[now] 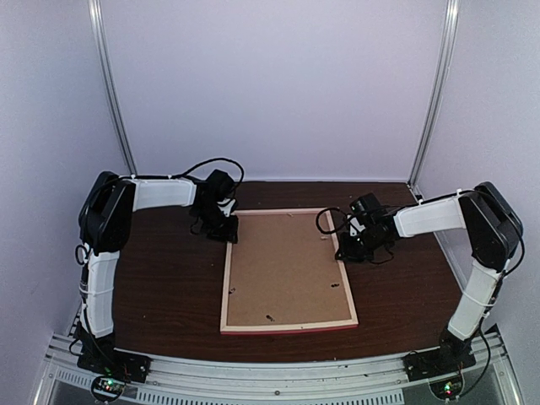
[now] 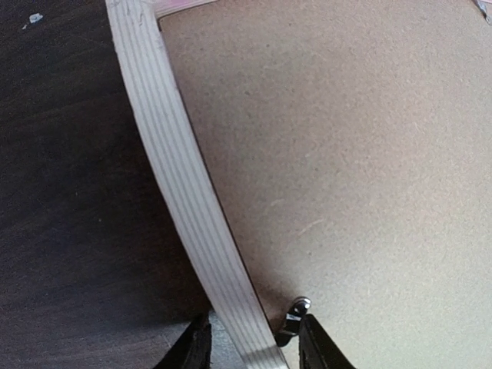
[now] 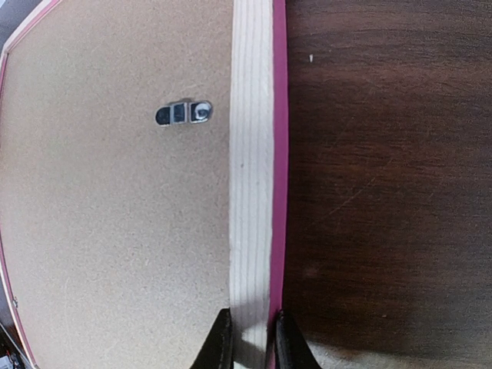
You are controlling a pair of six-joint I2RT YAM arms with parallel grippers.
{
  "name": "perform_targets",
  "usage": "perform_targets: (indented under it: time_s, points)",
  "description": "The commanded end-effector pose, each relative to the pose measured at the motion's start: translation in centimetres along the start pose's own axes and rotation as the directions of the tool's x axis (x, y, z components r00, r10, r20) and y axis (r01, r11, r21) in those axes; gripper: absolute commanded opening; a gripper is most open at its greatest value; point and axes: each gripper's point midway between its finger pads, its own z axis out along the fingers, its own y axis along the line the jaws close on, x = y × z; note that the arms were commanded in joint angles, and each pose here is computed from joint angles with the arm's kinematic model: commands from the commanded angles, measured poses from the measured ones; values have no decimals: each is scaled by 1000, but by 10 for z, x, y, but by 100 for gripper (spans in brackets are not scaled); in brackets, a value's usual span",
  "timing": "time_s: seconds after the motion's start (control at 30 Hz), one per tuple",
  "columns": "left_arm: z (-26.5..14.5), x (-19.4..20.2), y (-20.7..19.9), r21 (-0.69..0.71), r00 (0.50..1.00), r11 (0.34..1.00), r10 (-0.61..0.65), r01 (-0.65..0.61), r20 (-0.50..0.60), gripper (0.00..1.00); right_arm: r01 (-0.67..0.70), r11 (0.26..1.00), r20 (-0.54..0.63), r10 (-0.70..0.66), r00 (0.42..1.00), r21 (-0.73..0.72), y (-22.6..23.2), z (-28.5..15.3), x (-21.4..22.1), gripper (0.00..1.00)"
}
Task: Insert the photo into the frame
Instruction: Press the fastener onto the backboard.
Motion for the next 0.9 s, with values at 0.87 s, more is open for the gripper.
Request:
perform_targets:
  time_s: [0.87]
  points:
    - [-2,-3,-14,101,986,981,159,-164,53,50,-10,996,-137,22,990,92,-34,16,51,12]
